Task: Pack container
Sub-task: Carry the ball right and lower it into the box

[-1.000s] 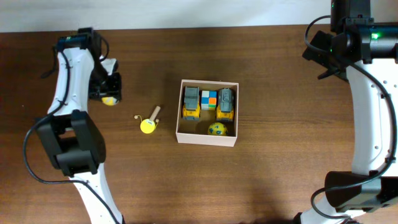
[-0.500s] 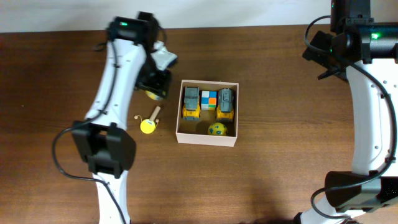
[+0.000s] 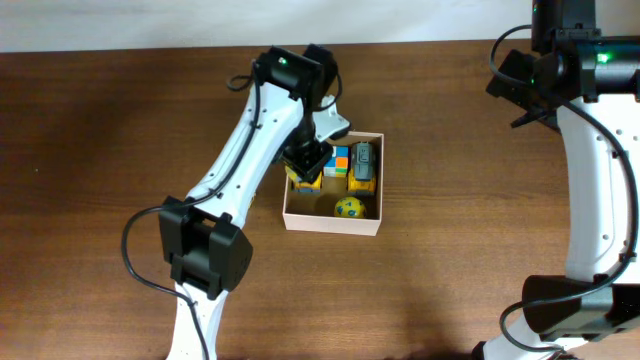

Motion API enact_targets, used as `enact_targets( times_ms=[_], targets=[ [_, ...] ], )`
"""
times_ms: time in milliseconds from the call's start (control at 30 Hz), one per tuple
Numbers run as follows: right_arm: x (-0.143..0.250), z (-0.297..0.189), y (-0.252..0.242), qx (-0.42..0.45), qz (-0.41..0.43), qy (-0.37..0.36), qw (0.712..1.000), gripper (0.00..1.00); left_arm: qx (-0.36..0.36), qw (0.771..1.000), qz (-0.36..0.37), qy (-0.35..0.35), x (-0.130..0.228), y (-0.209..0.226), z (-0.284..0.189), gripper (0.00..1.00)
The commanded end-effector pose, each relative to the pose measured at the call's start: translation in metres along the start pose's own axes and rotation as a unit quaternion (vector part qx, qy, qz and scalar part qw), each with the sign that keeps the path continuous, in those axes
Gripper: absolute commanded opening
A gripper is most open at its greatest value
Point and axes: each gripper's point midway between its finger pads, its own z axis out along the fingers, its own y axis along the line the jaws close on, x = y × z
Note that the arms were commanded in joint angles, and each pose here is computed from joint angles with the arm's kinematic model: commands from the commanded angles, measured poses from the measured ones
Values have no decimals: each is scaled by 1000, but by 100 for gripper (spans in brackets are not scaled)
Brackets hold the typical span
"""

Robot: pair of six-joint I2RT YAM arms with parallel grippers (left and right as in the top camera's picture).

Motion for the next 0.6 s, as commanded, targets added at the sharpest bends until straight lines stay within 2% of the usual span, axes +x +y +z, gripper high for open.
enact_targets(
  times_ms=[0, 200, 567],
  targets=[
    [-2, 1, -3, 8, 4, -4, 1000, 99, 10, 999, 5, 44, 15, -1, 20, 38],
    [-2, 1, -3, 8, 4, -4, 1000, 99, 39, 996, 2, 85, 31, -11, 43, 38],
    [-2, 1, -3, 8, 4, -4, 1000, 99, 46, 995, 14, 82, 25, -21, 56, 38]
  ],
)
